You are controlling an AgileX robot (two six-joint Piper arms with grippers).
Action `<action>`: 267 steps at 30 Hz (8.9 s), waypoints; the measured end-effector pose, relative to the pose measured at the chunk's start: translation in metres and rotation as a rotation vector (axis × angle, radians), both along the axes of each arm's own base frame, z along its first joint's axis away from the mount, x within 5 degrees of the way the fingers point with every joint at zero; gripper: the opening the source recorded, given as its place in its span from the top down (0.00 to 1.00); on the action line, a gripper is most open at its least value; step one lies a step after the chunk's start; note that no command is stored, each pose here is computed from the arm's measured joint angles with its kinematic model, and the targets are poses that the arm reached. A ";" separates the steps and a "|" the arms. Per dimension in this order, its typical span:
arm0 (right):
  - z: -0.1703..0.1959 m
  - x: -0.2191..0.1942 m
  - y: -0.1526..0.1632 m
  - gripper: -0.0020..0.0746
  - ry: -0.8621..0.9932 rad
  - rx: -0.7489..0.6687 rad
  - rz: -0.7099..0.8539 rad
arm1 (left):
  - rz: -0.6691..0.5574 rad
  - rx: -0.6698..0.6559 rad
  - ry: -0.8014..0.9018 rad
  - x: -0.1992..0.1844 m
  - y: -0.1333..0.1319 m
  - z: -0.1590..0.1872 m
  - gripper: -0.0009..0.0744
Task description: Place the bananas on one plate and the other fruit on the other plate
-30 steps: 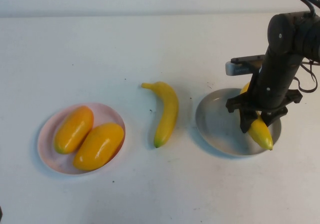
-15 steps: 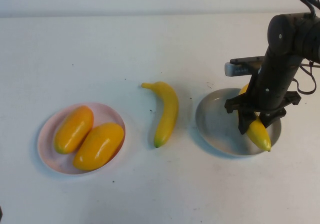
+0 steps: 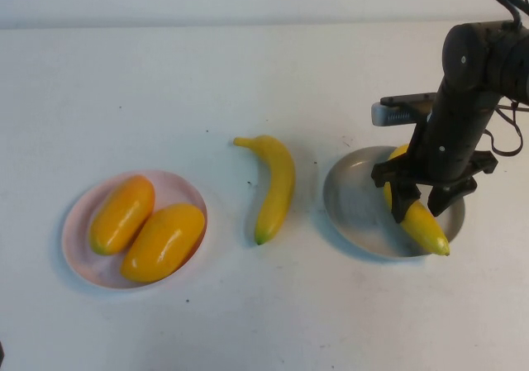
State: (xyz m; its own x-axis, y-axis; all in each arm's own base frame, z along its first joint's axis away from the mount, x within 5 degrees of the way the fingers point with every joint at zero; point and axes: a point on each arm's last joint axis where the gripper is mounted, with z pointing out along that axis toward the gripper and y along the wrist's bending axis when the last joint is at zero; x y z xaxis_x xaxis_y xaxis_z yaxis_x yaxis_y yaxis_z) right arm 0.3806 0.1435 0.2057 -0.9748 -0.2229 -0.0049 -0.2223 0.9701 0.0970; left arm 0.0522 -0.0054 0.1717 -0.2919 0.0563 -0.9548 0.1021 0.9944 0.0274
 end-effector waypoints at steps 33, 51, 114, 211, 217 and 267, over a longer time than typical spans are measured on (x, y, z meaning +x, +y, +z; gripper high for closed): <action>0.049 -0.003 0.128 0.43 -0.165 0.231 0.194 | 0.000 0.000 0.000 0.000 0.000 0.000 0.99; 0.006 0.048 0.146 0.34 -0.283 0.117 0.172 | 0.000 0.000 0.000 0.000 0.000 0.000 0.99; 0.027 0.007 0.050 0.58 -0.132 -0.015 0.021 | 0.000 0.000 0.000 0.000 0.000 0.000 0.99; 0.119 -0.172 -0.033 0.99 -0.245 0.123 0.144 | 0.000 0.000 0.000 0.000 0.000 0.000 0.99; 0.097 -0.176 -0.037 0.99 -0.372 0.159 0.201 | 0.000 0.000 0.000 0.000 0.000 0.000 0.99; -0.032 -0.328 -0.135 0.99 -1.265 0.176 -0.181 | 0.000 0.000 0.000 0.000 0.000 0.000 0.99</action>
State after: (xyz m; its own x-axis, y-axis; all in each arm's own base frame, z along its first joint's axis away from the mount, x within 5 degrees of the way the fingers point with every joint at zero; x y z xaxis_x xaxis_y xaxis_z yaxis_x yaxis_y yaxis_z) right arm 0.0525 0.0089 0.1733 -0.2869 0.0092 -0.9579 -0.1199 0.9917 0.0454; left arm 0.0522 -0.0054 0.1717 -0.2919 0.0563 -0.9548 0.1021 0.9944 0.0274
